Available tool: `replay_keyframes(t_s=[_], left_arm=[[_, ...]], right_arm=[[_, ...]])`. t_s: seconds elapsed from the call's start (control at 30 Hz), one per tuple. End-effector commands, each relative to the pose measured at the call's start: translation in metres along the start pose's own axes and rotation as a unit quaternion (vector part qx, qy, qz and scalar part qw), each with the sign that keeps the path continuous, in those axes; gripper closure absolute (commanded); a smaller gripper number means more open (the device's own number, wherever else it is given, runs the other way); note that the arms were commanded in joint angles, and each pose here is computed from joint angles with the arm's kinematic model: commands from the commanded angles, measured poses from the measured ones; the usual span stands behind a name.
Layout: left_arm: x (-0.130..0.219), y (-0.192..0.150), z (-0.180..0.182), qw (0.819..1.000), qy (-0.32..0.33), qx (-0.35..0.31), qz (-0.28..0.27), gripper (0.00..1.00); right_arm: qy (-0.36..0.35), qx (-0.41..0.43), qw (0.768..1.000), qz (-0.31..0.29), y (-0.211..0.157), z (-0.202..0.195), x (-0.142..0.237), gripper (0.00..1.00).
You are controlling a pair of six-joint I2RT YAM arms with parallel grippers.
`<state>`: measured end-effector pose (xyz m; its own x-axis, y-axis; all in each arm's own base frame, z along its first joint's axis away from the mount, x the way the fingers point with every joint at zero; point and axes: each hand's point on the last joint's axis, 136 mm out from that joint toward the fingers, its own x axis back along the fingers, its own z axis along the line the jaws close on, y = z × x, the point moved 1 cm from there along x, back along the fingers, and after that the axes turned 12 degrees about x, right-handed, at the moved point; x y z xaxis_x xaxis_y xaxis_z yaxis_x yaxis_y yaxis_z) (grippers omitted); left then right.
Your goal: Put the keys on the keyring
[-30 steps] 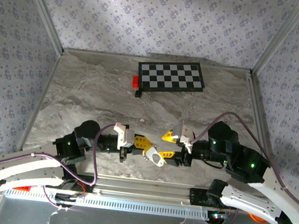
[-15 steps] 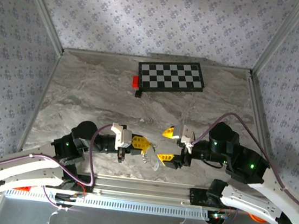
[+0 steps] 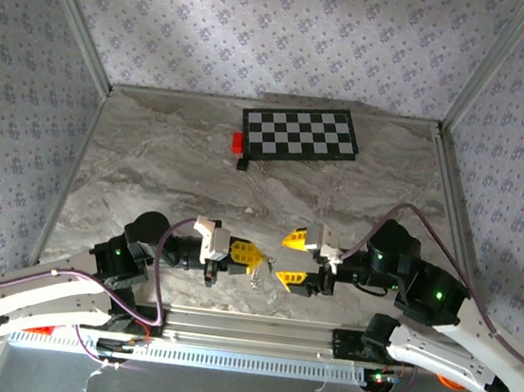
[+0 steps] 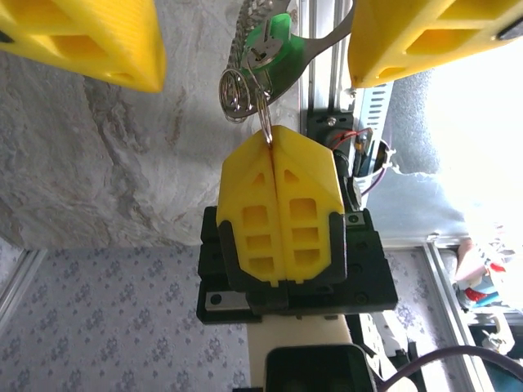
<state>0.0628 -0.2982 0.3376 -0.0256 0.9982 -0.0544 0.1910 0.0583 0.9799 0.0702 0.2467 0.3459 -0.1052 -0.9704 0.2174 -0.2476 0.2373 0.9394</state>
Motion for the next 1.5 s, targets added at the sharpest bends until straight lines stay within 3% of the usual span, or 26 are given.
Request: replay_keyframes(t_s=[0.0, 1.37, 1.47], left_arm=[[0.006, 0.025, -0.014, 0.999, -0.028, -0.014, -0.045, 1.0], [0.005, 0.027, -0.014, 0.999, -0.027, -0.01, -0.043, 1.0], [0.005, 0.027, -0.013, 0.999, -0.024, -0.012, -0.04, 1.0]], right_arm=[[0.014, 0.009, 0.999, -0.031, 0.012, 0.006, 0.002, 0.44], [0.033, -0.008, 0.999, -0.021, 0.004, 0.001, -0.021, 0.93], [0.024, -0.008, 1.0, -0.01, 0.0, -0.001, -0.02, 1.0]])
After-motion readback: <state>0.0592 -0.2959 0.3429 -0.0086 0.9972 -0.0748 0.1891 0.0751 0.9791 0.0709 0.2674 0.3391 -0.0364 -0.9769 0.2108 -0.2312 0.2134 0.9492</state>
